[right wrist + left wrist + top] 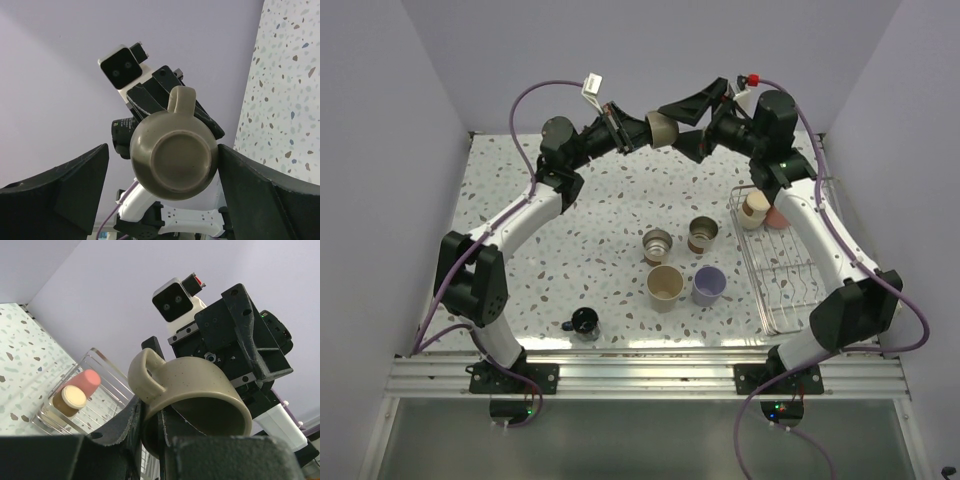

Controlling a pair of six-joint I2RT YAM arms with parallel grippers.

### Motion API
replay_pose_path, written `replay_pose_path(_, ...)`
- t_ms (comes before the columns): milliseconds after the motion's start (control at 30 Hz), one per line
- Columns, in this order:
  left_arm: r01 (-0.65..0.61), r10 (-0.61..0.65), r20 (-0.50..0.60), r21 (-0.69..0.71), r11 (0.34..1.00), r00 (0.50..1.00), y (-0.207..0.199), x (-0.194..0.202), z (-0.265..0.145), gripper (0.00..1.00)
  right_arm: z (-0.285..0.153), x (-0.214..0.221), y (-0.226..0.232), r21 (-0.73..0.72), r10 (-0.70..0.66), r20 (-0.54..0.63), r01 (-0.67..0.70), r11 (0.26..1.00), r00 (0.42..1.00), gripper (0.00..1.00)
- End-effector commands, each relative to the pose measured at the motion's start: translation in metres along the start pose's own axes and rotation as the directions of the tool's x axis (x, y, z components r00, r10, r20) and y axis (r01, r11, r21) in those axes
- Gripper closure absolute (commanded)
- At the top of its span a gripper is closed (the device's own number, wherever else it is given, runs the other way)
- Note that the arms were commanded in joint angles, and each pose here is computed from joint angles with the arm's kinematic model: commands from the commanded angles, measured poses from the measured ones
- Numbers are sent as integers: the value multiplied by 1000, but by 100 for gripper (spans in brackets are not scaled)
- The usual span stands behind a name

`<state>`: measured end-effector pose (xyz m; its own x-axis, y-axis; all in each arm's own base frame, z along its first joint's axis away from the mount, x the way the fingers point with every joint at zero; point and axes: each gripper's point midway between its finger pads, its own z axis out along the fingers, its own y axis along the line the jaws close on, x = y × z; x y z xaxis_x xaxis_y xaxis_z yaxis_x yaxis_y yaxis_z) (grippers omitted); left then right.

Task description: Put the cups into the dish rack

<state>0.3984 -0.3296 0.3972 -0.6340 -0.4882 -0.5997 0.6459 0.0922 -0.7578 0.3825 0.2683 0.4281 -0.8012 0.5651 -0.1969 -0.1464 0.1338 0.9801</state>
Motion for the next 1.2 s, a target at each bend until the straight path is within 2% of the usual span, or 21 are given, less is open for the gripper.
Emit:
replay_pose_path(0, -50, 50, -10, 11, 999, 999, -5, 4, 5, 100, -1, 7, 34, -82, -42, -15, 41, 996, 999, 12)
replay_pose_path(100, -58, 58, -13, -3, 998, 998, -2, 6, 7, 100, -1, 11, 34, -80, -42, -23, 40, 996, 999, 18)
replay_pose_path(200, -67, 67, -17, -19, 998, 998, 1, 7, 8, 100, -1, 14, 35, -83, -47, -27, 45, 995, 999, 35)
replay_pose_path(233, -75, 75, -18, -23, 997, 997, 2, 7, 8, 100, -1, 16, 35, -83, -48, -30, 45, 996, 998, 45)
replay_pose_path(333, -83, 82, -25, -38, 996, 996, 4, 9, 9, 100, -1, 17, 36, -84, -53, -28, 51, 995, 998, 65)
replay_pose_path(400, -82, 80, -33, -52, 995, 996, 7, 11, 9, 100, -2, 19, 29, -59, -41, -34, 39, 998, 999, 75)
replay_pose_path(500, -82, 79, -40, -68, 994, 996, 10, 13, 7, 94, -3, 19, 26, -53, -38, -31, 37, 998, 999, 88)
replay_pose_path(600, -88, 85, -46, -85, 992, 995, 11, 13, 5, 83, -4, 18, 23, -41, -34, -18, 34, 999, 999, 93)
replay_pose_path(867, -104, 97, -74, -104, 989, 993, 10, 19, -2, 64, -7, 18, 14, -3, -35, -5, 35, 999, 999, 95)
replay_pose_path(1167, -115, 104, -83, -140, 983, 991, 11, 22, -14, 57, -18, 5, -4, 63, -48, 43, 45, 997, 998, 98)
